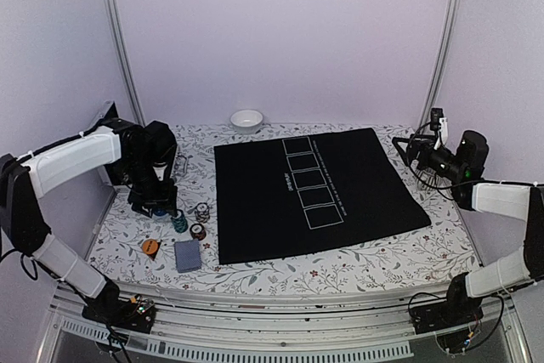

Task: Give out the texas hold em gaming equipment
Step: Pick up the small blind button and dealer button from the corner of the board, then pass from the left arm to the right

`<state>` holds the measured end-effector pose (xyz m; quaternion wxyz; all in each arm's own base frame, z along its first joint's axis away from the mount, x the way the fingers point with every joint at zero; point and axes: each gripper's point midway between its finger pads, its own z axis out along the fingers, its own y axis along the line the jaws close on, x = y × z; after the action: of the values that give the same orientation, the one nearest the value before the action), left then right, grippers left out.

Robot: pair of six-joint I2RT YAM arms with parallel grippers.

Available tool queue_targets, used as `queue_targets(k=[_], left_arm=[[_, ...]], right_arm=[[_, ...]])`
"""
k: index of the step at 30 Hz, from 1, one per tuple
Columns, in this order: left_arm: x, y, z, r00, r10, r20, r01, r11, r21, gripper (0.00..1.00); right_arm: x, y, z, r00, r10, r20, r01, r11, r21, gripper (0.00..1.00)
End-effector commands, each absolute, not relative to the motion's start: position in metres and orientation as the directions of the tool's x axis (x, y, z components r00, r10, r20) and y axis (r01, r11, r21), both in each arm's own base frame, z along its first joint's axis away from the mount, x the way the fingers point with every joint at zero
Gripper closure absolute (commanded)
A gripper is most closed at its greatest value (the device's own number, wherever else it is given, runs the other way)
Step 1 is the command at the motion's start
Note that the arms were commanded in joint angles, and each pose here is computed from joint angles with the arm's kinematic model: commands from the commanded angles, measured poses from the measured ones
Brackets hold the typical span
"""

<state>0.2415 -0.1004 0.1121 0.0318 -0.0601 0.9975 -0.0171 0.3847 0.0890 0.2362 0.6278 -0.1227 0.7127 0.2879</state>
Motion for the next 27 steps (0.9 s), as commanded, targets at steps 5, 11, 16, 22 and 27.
queue_targets(k=[5,11,16,22,27], left_arm=[[0.222,-0.176,0.127,-0.954,0.298,-0.02,0.299,0.953,-0.044,0.71],[0.213,-0.223,0.12,-0.89,0.457,-0.005,0.456,0.888,-0.054,0.72],[0.197,-0.248,0.108,-0.835,0.549,0.029,0.547,0.835,-0.06,0.72],[0.192,-0.27,0.107,-0.774,0.634,-0.002,0.633,0.773,-0.049,0.73],[0.195,-0.292,0.108,-0.738,0.674,-0.042,0.675,0.735,-0.069,0.73]], right_arm=[[0.381,0.139,0.242,-0.466,0.334,-0.819,-0.556,0.61,0.565,0.14],[0.349,0.247,0.232,-0.65,0.219,-0.727,-0.584,0.468,0.663,0.15],[0.318,0.326,0.211,-0.784,0.066,-0.617,-0.575,0.299,0.762,0.18],[0.286,0.384,0.178,-0.875,-0.112,-0.471,-0.481,0.083,0.873,0.32],[0.262,0.41,0.164,-0.898,-0.184,-0.399,-0.397,-0.053,0.916,0.37]])
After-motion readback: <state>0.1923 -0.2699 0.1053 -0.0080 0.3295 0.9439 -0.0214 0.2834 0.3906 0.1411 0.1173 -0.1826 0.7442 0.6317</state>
